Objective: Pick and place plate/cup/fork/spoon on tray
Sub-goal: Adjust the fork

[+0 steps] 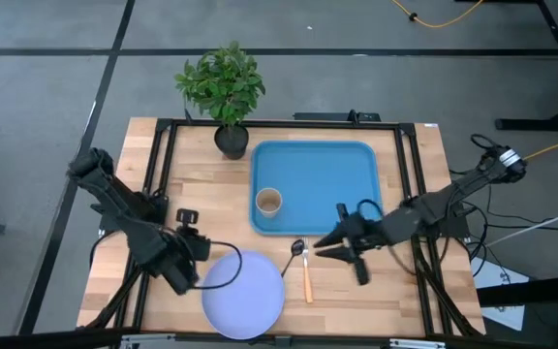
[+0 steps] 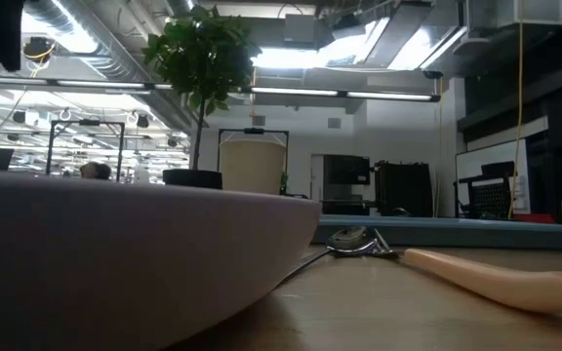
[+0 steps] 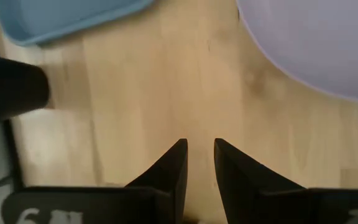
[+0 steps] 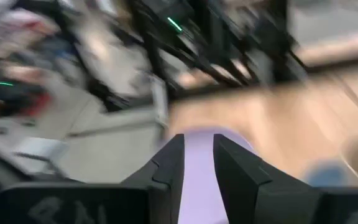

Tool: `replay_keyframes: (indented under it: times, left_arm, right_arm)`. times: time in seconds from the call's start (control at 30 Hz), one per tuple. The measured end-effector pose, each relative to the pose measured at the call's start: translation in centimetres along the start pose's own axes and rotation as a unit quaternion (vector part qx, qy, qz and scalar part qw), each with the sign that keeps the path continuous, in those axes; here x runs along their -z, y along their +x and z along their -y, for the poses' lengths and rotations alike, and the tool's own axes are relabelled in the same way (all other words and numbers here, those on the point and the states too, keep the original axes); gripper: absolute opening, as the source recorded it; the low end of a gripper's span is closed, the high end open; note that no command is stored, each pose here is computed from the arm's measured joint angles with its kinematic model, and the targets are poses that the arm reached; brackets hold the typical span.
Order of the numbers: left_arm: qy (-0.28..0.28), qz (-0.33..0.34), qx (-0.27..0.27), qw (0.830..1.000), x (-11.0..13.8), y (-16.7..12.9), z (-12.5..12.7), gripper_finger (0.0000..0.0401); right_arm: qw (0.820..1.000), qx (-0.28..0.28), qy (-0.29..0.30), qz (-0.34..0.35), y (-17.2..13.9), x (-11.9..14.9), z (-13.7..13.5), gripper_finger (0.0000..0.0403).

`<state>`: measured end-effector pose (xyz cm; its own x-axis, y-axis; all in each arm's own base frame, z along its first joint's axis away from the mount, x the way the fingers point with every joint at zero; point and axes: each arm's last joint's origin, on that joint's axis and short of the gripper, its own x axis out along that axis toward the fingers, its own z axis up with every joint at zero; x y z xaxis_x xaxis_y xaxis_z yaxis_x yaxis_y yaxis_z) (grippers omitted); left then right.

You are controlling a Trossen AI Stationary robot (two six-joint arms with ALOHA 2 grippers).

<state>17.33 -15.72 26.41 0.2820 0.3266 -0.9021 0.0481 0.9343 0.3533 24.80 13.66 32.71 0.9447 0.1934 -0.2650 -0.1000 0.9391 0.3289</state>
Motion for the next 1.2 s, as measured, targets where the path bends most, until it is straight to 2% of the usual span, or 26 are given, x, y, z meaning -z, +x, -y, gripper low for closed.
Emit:
replay_keyframes:
  times: [0.1,0.23,0.43,0.63,0.83,1.0,1.07,1.2]
  left_arm:
    - [-0.025,0.045,0.031,0.998,1.5,0.6,-0.9,0.0073]
    - [-0.072,0.135,0.055,0.987,3.6,1.3,-2.4,0.0073]
    - [-0.162,0.271,0.09,0.945,6.4,3.5,-3.9,0.0073]
    - [-0.205,0.353,0.135,0.903,7.9,5.5,-4.0,0.0073]
    - [-0.174,0.409,0.118,0.888,7.9,5.5,-4.1,0.0073]
    - [-0.119,0.421,0.088,0.895,7.8,5.3,-4.2,0.0073]
    - [-0.107,0.425,0.078,0.895,7.7,5.1,-4.2,0.0073]
    - [-0.079,0.43,0.062,0.897,7.6,5.0,-4.3,0.0073]
  right_arm:
    - [0.997,0.052,0.033,-0.041,1.5,0.0,-0.4,0.009]
    - [0.991,0.084,0.066,-0.079,3.4,0.6,-0.8,0.009]
    - [0.979,0.122,0.118,-0.111,6.5,2.9,-0.4,0.009]
    - [0.951,0.187,0.184,-0.166,8.4,5.8,1.1,0.009]
    - [0.908,0.27,0.245,-0.209,8.0,7.0,2.8,0.009]
    - [0.874,0.333,0.27,-0.229,7.4,7.4,4.2,0.009]
    - [0.86,0.348,0.298,-0.225,7.3,7.3,4.7,0.009]
    - [0.818,0.371,0.37,-0.238,7.8,7.9,5.6,0.009]
